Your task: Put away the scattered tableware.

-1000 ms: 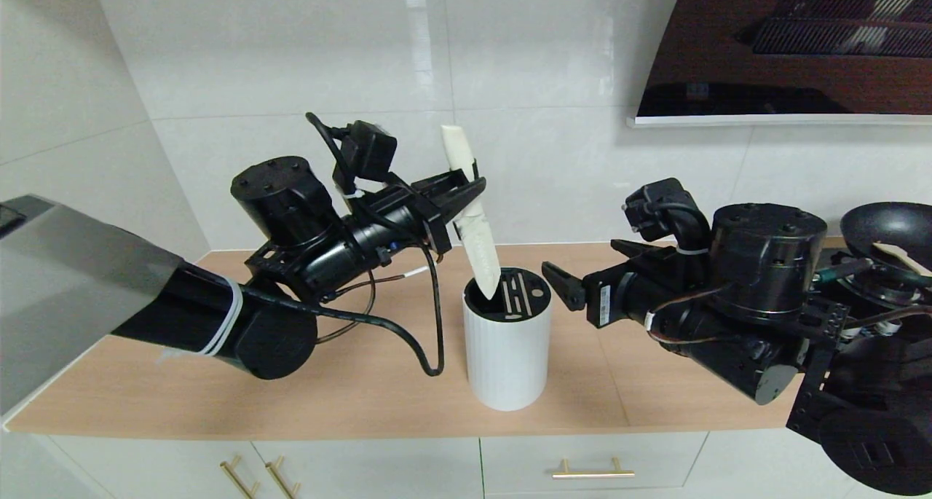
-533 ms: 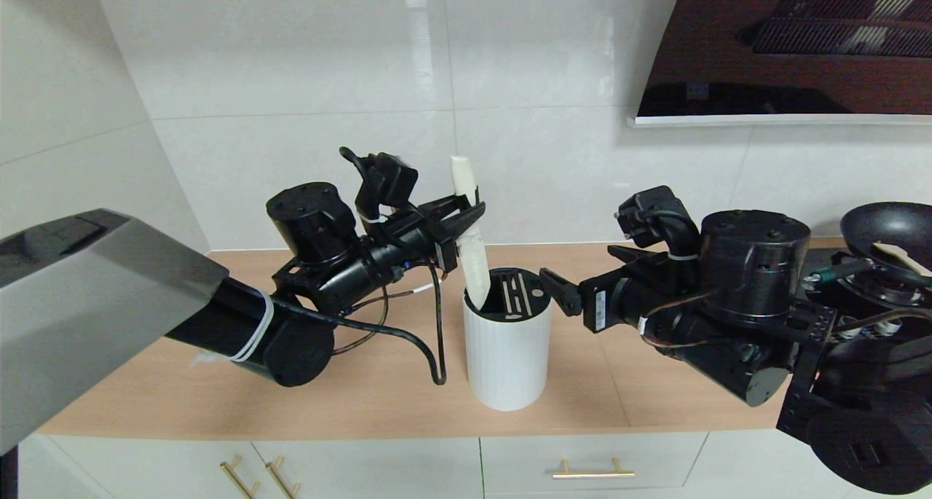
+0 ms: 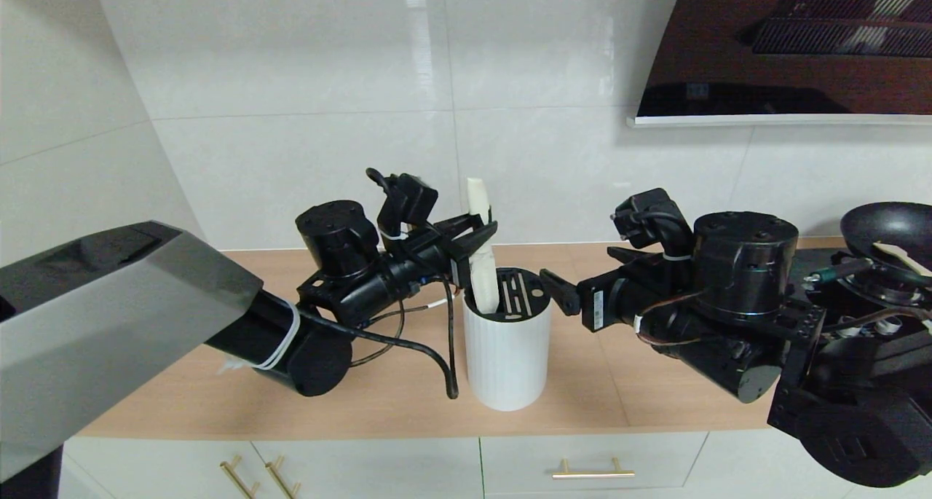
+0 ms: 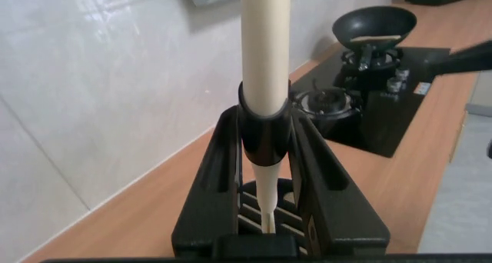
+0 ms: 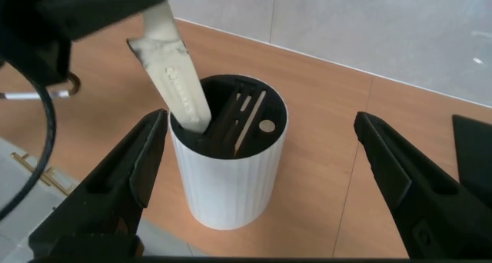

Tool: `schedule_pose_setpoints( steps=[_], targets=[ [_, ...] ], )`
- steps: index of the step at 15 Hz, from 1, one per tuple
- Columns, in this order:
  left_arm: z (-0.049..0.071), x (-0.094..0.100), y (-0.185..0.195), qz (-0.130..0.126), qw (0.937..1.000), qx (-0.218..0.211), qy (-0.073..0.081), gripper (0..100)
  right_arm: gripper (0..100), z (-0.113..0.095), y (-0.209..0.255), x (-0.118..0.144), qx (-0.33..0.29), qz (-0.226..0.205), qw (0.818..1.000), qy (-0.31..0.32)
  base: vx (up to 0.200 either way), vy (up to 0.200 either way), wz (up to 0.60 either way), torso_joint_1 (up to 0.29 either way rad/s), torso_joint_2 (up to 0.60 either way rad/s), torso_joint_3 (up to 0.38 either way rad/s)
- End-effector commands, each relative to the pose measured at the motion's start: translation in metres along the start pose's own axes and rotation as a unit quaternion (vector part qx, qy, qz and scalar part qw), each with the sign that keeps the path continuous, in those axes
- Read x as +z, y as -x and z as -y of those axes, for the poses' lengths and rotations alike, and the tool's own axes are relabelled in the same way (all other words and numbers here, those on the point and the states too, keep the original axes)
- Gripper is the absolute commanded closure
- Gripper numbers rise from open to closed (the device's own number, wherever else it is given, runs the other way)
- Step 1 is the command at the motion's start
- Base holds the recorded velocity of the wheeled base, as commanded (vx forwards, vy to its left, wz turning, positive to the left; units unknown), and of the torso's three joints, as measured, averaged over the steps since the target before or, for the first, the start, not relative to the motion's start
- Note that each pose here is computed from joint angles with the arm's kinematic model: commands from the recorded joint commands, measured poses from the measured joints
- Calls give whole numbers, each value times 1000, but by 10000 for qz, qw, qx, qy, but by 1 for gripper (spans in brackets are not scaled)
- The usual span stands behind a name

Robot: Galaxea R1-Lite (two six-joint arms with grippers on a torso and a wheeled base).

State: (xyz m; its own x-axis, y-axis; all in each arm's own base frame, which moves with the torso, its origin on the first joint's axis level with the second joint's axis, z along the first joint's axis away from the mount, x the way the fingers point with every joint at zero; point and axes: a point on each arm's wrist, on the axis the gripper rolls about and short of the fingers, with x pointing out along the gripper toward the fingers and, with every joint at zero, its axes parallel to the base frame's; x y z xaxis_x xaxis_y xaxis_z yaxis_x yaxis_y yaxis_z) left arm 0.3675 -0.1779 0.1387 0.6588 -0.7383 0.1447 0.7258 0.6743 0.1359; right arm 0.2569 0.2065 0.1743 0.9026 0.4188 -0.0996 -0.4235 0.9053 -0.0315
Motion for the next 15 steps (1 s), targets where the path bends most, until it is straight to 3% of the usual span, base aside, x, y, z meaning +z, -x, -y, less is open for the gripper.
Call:
schedule_pose_setpoints(
  steps=[1,6,9,15],
  targets=[
    [3,-8,-2,-83,10000,-21,46,100,0,0,-1,0,0,-5,10000,-1,0,0,0,0,0,0],
    [8,-29,-7,-328,9992,139,154,100,0,-1,-2,-3,0,-42,10000,17,0,0,0,0,0,0],
    [18,-41,-12,-449,9981,17,433,100,0,0,-1,-2,-8,-28,10000,43,0,0,0,0,0,0],
    [19,-61,-14,-642,9965,8,536,100,0,0,-1,-2,-8,-35,10000,53,0,0,0,0,0,0]
  ],
)
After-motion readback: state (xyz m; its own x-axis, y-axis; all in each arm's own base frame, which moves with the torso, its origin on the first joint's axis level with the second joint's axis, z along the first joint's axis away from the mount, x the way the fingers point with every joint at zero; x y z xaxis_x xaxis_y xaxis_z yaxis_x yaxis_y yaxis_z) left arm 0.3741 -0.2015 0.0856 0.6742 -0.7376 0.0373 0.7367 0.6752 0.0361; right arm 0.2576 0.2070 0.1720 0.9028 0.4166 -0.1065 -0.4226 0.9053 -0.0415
